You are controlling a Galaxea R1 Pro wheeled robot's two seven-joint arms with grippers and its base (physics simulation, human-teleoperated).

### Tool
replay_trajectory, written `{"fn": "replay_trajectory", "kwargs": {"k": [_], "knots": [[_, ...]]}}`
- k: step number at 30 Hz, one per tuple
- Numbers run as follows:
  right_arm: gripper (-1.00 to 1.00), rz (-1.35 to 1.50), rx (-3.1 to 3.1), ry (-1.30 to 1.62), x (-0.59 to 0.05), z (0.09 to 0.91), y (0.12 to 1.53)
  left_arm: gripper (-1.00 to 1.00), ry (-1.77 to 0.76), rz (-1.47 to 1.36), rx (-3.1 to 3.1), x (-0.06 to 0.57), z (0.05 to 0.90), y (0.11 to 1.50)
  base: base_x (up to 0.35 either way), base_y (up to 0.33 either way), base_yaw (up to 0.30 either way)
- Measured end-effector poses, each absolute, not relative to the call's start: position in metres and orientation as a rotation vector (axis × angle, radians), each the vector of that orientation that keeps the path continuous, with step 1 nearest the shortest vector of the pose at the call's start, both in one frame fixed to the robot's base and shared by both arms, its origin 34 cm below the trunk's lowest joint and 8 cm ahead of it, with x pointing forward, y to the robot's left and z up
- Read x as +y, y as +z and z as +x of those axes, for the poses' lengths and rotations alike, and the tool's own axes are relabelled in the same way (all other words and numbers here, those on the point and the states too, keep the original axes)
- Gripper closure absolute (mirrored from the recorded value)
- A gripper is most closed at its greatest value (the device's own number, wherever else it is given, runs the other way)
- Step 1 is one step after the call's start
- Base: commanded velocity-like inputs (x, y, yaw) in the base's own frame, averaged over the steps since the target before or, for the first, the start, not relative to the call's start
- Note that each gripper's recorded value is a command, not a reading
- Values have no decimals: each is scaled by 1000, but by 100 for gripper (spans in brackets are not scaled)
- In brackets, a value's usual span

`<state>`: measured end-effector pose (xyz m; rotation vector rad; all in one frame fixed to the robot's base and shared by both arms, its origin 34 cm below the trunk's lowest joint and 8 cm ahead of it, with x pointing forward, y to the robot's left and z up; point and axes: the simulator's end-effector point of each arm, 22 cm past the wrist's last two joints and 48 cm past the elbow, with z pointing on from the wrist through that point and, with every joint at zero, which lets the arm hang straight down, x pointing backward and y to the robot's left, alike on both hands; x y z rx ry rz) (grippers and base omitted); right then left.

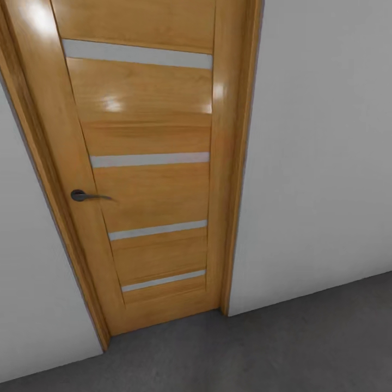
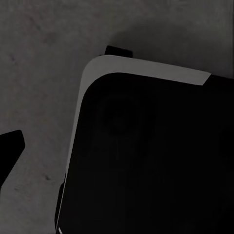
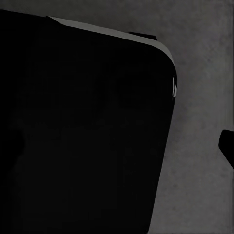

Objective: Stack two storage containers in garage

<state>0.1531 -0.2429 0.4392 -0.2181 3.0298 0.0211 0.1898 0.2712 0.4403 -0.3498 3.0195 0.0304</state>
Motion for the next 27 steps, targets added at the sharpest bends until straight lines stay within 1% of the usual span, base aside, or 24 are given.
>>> {"fn": "replay_trajectory", "kwargs": {"k": [7,13,17,23,27], "knots": [[-100,-266,3028,32,-239,152,439,-100,30,-349,3019,271,190,440,322,0,33],[-100,-296,3022,32,-239,153,439,-100,31,-348,3017,271,191,440,313,-6,237],[-100,-295,3022,32,-239,153,439,-100,33,-351,3013,272,192,440,81,-25,272],[-100,-295,3021,31,-239,154,439,-100,22,-507,2988,271,193,440,3,-1,274],[-100,-295,3021,31,-239,154,439,-100,20,-526,2986,271,192,440,0,0,274]]}}
